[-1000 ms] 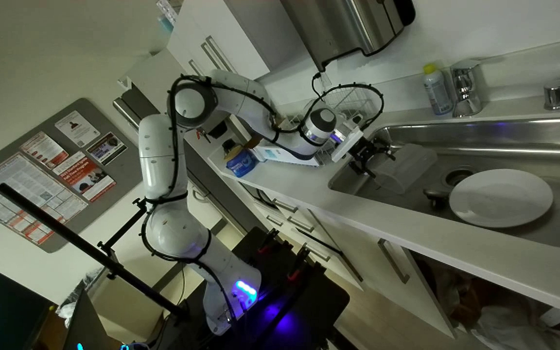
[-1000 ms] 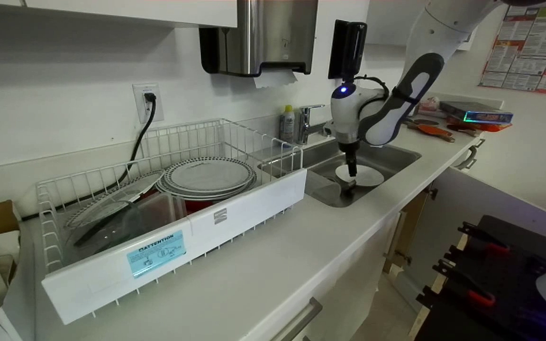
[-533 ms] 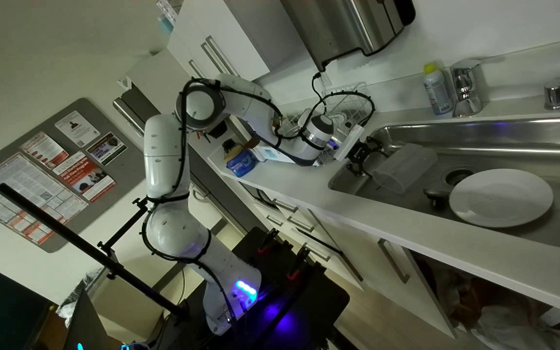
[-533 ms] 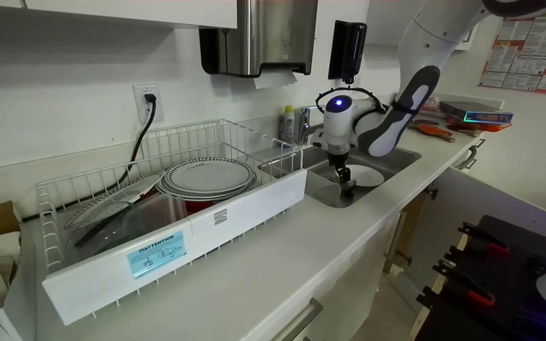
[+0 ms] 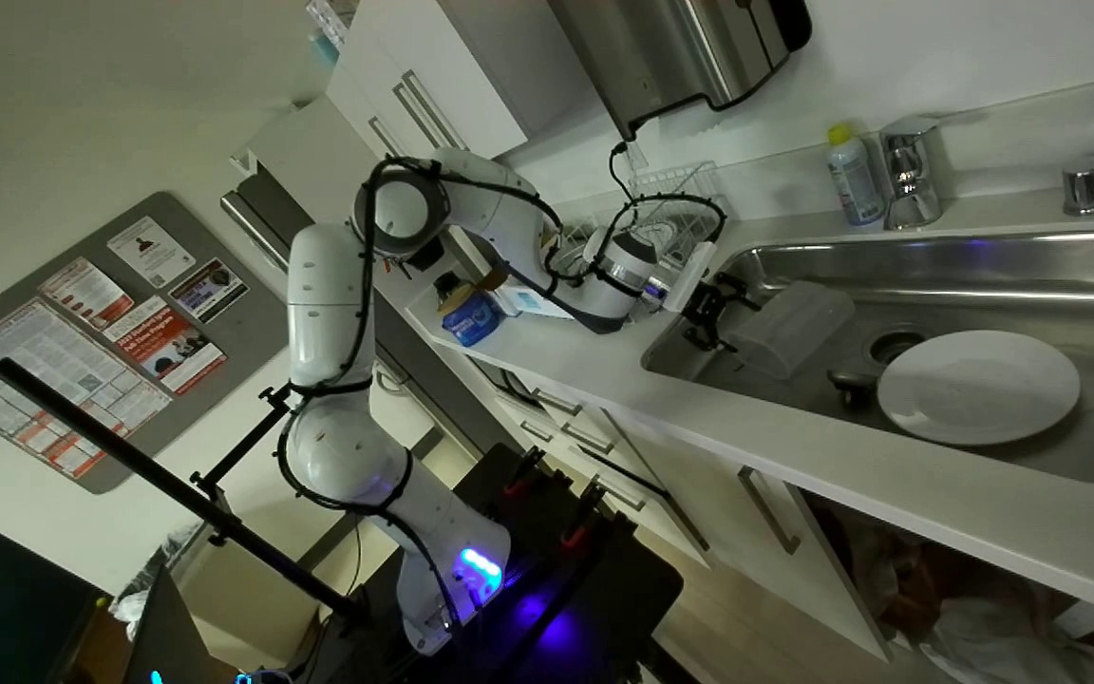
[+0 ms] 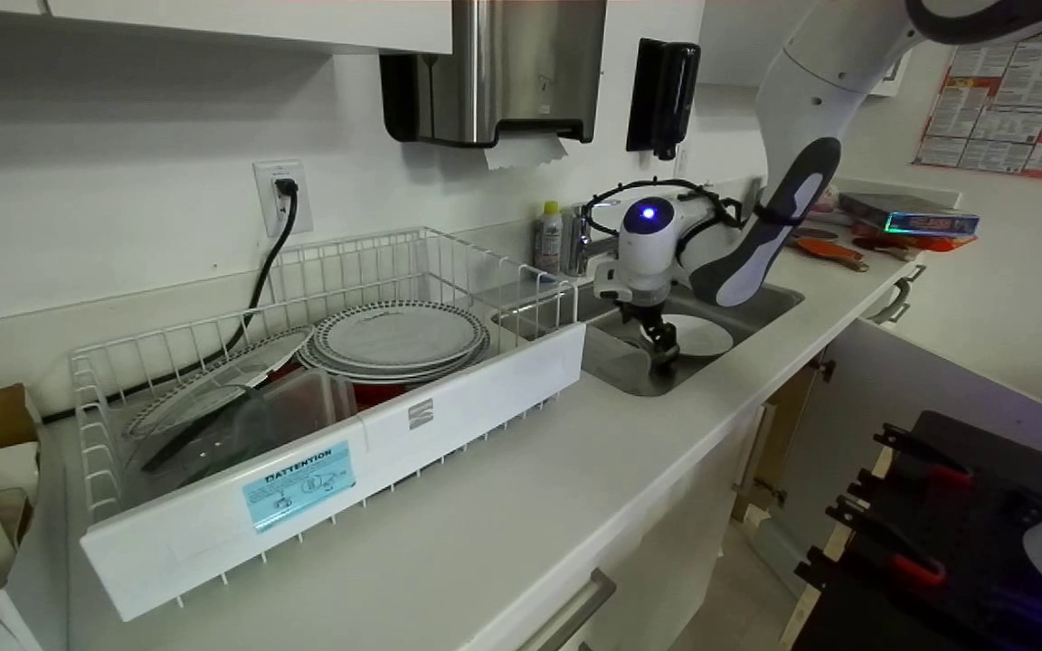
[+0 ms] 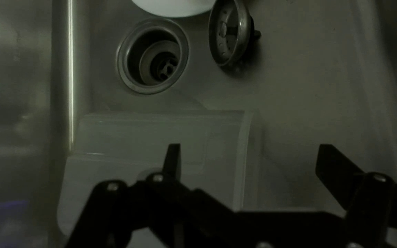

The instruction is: Put the container in the sink on the dish rack

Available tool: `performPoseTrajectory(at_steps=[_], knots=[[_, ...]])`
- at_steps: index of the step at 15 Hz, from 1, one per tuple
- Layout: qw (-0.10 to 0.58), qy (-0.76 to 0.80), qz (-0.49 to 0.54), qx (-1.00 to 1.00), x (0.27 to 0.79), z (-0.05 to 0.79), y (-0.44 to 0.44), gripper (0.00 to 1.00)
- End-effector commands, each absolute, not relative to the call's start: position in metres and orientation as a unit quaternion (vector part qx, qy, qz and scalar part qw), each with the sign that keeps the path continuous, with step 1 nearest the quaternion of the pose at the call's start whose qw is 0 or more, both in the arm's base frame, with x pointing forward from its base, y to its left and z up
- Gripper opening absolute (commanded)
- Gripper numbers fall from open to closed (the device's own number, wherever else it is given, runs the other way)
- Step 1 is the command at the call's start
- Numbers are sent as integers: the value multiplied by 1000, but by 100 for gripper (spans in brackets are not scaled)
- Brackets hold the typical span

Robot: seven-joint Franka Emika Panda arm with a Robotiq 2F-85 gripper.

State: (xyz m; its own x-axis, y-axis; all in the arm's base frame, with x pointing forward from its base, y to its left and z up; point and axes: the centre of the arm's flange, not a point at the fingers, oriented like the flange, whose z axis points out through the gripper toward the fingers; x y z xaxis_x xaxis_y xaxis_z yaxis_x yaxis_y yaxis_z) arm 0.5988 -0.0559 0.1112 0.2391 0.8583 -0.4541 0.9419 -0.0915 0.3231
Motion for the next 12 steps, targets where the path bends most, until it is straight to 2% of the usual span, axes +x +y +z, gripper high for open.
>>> performPoseTrajectory(at_steps=[1,7,12], knots=[[297,610,-69,731,598,105,-52,100],[343,608,-37,715,591,75,-33,100],[377,571,27,729,592,56,-24,100]])
